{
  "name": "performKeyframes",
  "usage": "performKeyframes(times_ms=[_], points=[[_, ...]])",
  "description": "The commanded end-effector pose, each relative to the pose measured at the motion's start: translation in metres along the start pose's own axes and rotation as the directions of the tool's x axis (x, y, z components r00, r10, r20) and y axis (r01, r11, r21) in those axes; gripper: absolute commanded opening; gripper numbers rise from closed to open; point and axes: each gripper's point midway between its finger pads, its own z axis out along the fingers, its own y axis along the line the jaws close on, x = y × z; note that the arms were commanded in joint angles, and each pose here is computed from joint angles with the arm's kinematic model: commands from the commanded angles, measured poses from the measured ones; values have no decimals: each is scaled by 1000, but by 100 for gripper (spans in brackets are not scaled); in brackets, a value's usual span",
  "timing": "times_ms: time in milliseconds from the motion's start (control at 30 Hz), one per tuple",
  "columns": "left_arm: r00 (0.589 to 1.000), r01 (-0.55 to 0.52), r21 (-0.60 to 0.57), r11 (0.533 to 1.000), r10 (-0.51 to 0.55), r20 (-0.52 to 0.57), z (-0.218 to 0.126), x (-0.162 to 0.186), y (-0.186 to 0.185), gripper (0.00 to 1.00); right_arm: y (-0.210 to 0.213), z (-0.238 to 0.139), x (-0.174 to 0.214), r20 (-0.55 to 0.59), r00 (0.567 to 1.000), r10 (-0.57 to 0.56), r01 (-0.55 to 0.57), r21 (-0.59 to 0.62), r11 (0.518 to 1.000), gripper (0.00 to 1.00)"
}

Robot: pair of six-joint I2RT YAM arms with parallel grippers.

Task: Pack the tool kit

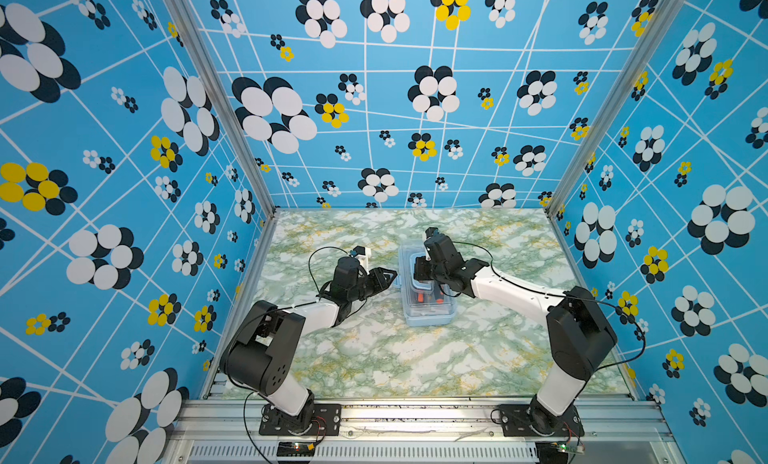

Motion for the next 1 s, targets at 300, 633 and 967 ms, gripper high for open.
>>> performKeyframes(times_ms=[300,633,967], points=[[999,-3,39,999,4,-35,8,11,-4,26,-7,15,57,-189,981,-30,32,12,999,0],[999,-8,60,998,10,-32,10,14,-6,22,-10,17,59,-195,980,-32,37,21,999,0],[998,-16,50,999,19,-60,15,19,-3,21,-11,19,60,-201,979,-35,41,25,999,0]])
